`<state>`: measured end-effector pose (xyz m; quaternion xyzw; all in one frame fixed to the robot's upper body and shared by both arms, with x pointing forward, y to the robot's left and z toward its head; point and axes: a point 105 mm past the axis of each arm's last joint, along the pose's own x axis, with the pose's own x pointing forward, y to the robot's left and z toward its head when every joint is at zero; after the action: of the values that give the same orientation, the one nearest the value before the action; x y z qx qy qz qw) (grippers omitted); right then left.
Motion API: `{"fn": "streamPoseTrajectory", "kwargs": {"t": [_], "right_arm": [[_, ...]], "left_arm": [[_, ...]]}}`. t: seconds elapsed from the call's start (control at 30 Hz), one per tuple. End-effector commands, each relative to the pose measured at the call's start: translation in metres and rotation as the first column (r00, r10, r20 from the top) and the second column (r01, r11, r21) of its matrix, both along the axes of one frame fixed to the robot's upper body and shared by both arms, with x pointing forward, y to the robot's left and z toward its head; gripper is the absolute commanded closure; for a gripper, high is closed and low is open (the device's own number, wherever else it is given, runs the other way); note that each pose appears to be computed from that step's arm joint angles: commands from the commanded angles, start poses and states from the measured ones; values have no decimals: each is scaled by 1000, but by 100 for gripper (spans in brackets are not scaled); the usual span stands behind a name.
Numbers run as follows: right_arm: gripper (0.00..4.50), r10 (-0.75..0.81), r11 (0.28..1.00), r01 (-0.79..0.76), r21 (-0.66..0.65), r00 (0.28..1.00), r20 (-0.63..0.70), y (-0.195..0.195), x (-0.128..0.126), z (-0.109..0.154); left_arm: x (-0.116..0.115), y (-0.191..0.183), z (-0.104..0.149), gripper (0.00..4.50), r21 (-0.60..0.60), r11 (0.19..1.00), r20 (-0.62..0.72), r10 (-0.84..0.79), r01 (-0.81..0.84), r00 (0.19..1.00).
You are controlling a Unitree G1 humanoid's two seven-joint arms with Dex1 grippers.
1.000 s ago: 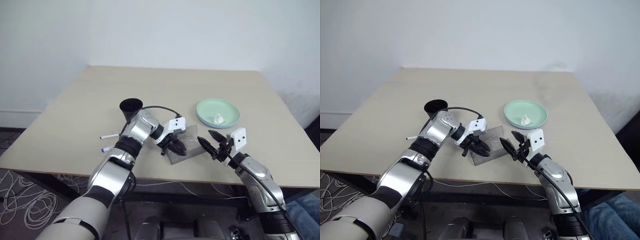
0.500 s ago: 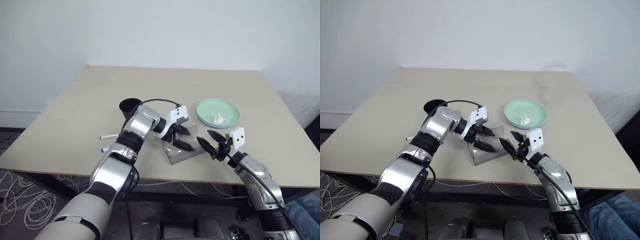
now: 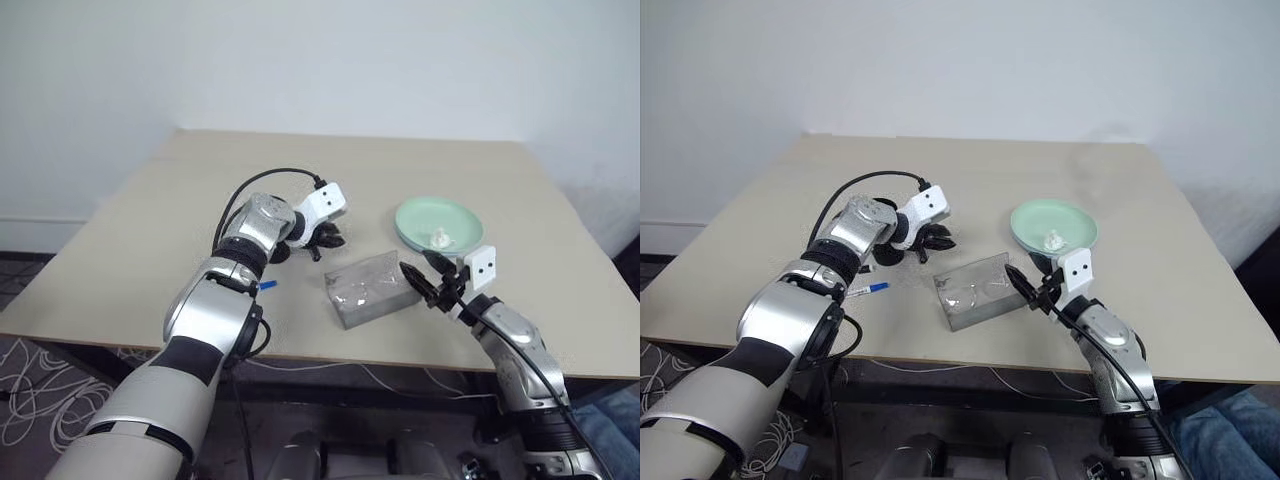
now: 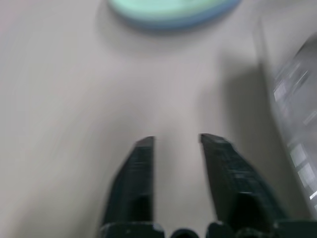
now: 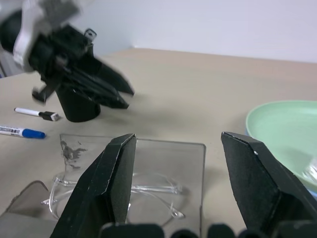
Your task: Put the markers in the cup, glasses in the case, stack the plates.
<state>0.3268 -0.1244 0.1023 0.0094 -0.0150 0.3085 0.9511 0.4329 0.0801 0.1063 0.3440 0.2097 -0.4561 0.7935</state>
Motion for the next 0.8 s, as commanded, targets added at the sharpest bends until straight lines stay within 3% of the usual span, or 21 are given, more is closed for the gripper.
{"fn": "streamPoseTrajectory", "kwargs": {"t": [0.03, 0.33, 0.6, 0.8], "right_arm": [[151, -15, 1000, 15, 6, 998, 66, -4, 3, 17], [151, -32, 999, 28, 47, 996, 82, -13, 2, 27], [151, 77, 997, -76, -27, 997, 23, -16, -11, 19], [151, 176, 979, -178, -99, 984, -27, -21, -21, 17]], "left_arm": [[-2, -10, 3, 364, 53, 995, 35, -85, 83, 996], [-32, -25, -6, 364, -81, 969, -201, -245, 233, 949], [-46, -40, 13, 364, -235, 923, -255, -361, 304, 897], [-62, -48, 11, 364, -276, 889, -288, -440, 366, 851]]}}
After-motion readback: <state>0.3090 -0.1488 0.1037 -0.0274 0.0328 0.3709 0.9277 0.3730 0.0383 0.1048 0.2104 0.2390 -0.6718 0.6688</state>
